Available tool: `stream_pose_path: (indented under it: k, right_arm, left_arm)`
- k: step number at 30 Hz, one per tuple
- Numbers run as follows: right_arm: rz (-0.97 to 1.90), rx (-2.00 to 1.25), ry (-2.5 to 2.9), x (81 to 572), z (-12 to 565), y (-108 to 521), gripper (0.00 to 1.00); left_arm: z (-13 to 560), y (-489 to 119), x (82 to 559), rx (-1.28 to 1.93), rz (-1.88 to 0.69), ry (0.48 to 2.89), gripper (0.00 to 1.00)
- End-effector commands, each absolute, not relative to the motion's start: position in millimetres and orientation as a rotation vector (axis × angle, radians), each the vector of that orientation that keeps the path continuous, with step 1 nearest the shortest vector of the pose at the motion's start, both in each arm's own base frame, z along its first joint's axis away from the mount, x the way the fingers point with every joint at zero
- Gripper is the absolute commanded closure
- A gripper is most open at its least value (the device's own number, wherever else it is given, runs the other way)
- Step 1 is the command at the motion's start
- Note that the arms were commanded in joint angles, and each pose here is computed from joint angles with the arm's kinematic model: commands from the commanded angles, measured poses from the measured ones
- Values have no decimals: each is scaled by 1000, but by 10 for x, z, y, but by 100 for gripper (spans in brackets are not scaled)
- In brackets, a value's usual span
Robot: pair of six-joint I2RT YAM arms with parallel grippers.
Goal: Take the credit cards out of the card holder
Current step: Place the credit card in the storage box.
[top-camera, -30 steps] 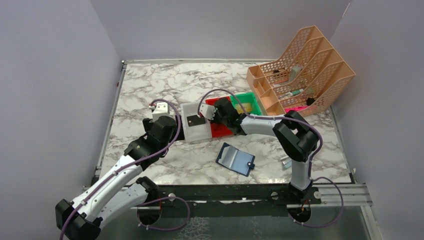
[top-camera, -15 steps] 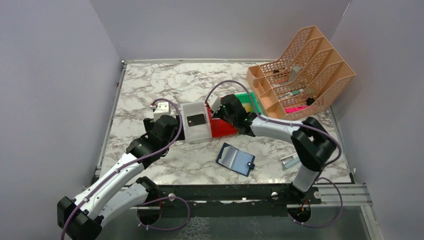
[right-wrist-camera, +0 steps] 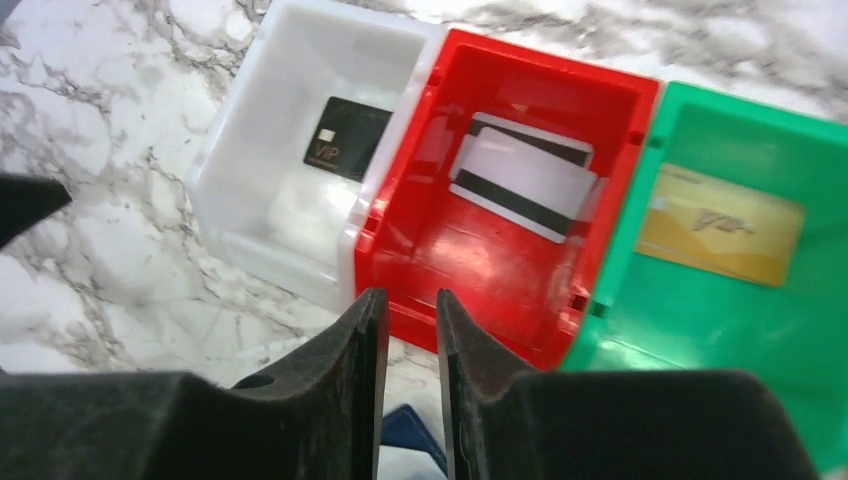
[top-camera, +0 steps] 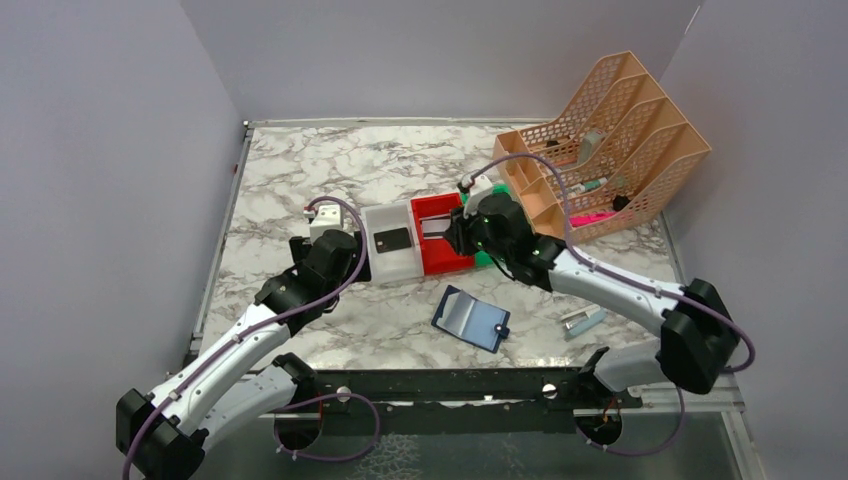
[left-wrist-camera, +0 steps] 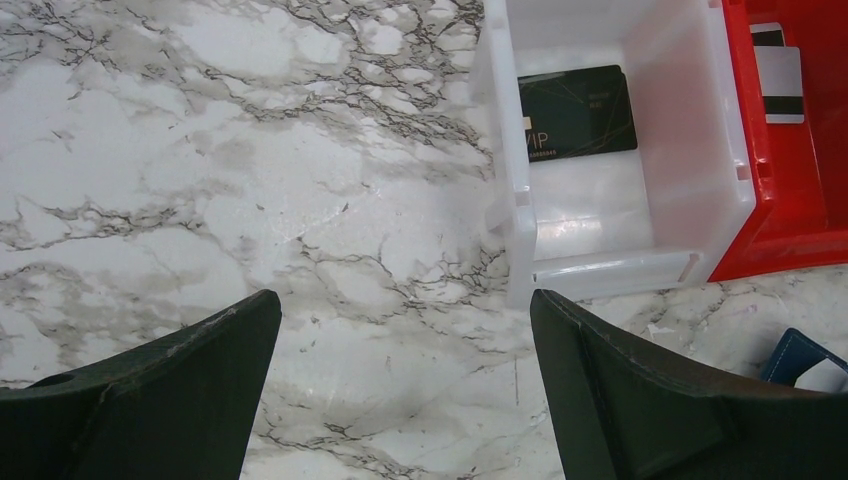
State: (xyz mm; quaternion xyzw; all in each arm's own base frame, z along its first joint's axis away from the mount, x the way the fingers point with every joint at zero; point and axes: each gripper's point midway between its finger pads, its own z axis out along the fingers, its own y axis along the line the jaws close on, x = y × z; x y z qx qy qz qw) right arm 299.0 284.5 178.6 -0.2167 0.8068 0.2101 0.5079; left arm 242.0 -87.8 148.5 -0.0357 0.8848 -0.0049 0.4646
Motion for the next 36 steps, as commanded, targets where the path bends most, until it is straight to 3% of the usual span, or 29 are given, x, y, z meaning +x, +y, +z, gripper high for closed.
stream_pose_path:
  k: [1,11,36]
  right_arm:
    - [602,-469,2219,2900,1425,3123,74]
    - [153,-384,2457,3376,631,3021,80]
    - [22,-297,2453,3897,198,3019,80]
  left_arm:
    - [1566,-913,2445,-85,-45,2155,1]
    - [1589,-902,2433,-90,-52,2144,1]
    - [1551,-927,2451,-78,-45,2162,1]
